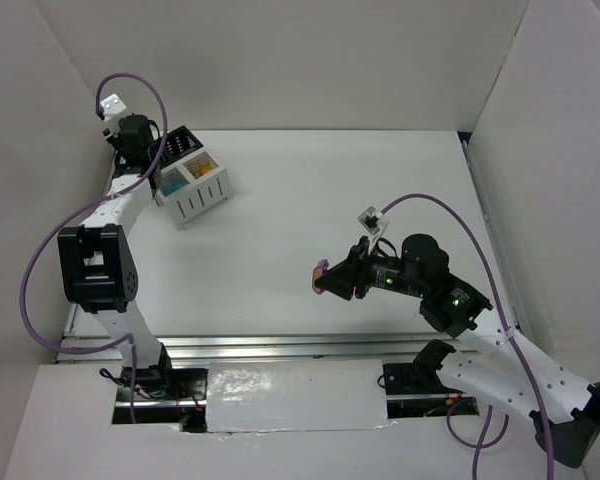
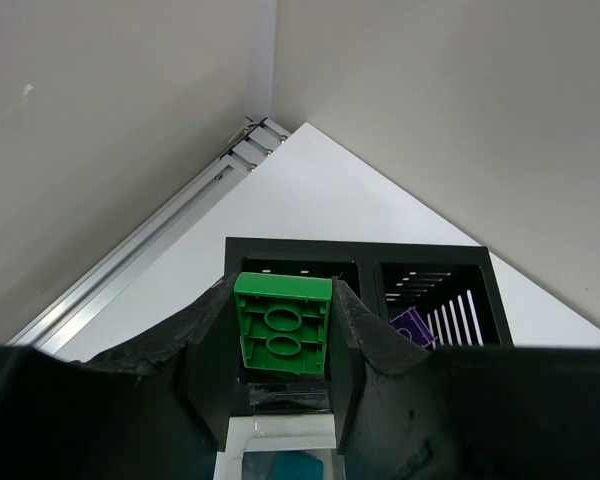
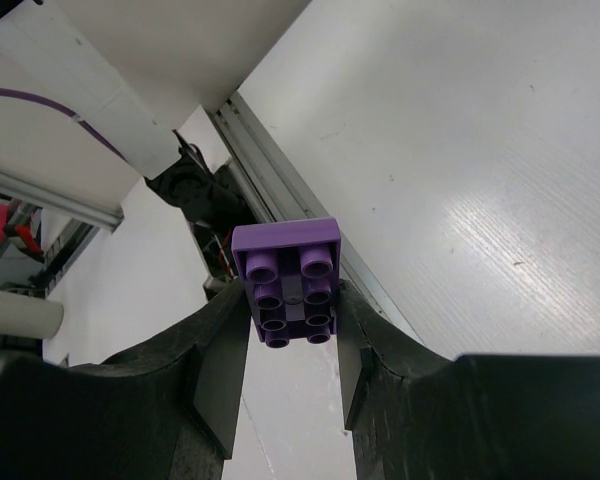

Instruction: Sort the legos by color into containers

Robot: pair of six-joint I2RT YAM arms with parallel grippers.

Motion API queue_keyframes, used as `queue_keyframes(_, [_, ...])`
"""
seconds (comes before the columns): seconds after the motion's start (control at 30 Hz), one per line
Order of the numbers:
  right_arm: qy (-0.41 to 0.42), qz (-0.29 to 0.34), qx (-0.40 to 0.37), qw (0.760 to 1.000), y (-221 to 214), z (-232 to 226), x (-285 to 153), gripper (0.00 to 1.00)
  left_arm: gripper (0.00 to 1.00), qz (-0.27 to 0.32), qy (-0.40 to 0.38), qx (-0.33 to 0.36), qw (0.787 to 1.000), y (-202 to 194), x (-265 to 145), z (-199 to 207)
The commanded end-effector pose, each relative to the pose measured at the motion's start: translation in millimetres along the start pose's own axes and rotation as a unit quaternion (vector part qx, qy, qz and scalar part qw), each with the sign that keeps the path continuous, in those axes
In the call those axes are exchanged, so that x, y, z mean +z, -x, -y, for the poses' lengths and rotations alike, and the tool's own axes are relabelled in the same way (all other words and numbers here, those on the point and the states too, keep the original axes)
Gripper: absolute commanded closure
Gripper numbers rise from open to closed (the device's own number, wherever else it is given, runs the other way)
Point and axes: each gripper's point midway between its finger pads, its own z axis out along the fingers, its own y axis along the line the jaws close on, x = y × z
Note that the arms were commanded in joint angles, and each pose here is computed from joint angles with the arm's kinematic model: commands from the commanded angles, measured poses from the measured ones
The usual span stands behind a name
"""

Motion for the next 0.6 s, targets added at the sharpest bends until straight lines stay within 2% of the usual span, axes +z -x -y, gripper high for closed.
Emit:
queue_keyframes(0.0, [0.01,0.025,-0.019,0.999,12.4,-5.9,-2.3,1.0,1.0,0.018,-0.015,-0.019,1.0,15.8,3.2,10.6])
queue_keyframes(0.2, [0.013,0.022,-0.019,1.0,10.8,-5.9,-0.6,1.0,1.0,0.01,-0.033,0.001,0.999,8.1,1.9,23.6])
queue_keyframes(0.4, [0.016,0.017,-0.019,1.0,9.9,-6.0,1.8,1.0,1.0,0.0,-0.097,0.034,0.995,1.0,-12.2,62.1])
queue_keyframes(0.57, [0.017,0.018,-0.022,0.999,11.1,-7.8,-0.5,1.0,1.0,0.016,-0.102,0.042,0.994,14.6,-27.3,74.9])
